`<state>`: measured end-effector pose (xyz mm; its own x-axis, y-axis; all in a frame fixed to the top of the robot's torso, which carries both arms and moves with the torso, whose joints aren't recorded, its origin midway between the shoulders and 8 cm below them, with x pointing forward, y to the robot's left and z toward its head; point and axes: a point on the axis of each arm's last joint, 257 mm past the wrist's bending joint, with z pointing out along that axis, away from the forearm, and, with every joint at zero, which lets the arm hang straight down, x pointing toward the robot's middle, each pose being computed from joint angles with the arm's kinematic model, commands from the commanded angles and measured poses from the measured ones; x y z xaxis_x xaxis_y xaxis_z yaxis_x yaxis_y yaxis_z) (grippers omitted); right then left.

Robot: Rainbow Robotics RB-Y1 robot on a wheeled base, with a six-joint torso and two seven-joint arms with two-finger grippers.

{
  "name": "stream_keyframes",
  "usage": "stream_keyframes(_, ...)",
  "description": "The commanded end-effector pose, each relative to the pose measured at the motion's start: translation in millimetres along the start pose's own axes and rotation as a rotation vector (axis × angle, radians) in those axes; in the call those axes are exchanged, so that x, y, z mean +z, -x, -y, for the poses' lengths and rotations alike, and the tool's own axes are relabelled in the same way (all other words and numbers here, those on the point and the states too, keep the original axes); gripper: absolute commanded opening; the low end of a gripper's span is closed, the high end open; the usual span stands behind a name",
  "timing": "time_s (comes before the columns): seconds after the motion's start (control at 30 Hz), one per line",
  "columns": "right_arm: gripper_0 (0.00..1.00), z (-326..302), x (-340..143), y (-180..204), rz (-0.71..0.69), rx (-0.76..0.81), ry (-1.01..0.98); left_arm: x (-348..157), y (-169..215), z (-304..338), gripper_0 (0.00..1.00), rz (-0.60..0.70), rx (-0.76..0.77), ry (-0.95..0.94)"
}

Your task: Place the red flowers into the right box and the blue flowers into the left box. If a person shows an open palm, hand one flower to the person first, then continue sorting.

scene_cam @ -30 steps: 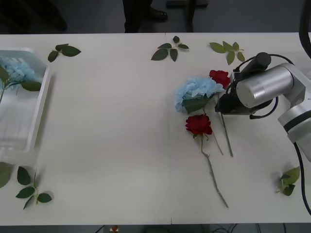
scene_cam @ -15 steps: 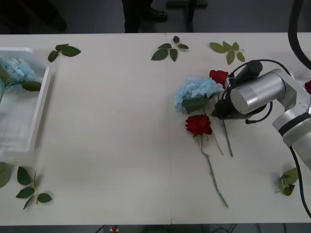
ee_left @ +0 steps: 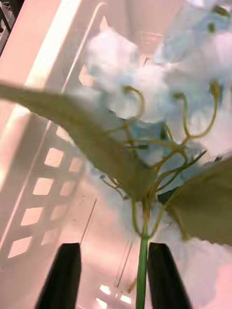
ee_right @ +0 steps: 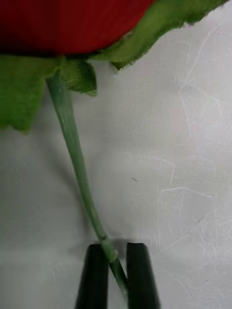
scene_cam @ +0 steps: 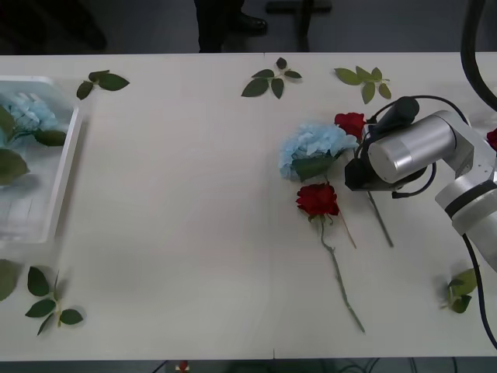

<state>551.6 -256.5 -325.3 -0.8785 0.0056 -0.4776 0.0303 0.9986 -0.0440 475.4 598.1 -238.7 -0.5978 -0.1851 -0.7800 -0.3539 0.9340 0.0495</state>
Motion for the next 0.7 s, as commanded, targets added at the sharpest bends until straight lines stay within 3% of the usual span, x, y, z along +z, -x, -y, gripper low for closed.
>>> stream_keyframes(0.03, 0.00, -6, -13, 24, 0.046, 0.028, 0.014, -19, 34, -3, 0.60, 0.043, 0.027, 0.000)
stream_keyframes(0.17, 0.00, 15, -32, 41, 0.072, 0.035, -0.002, -40, 38, 15, 0.67, -0.001, 0.059, -0.038)
stream_keyframes(0.47, 0.00, 97, -110, 69, 0.079, 0.044, -0.057, -113, 58, 77, 0.71, -0.033, 0.209, -0.138)
stream_keyframes(0.7, 0.00, 189, -170, 76, 0.082, 0.050, -0.067, -148, 64, 169, 0.77, 0.019, 0.297, -0.401)
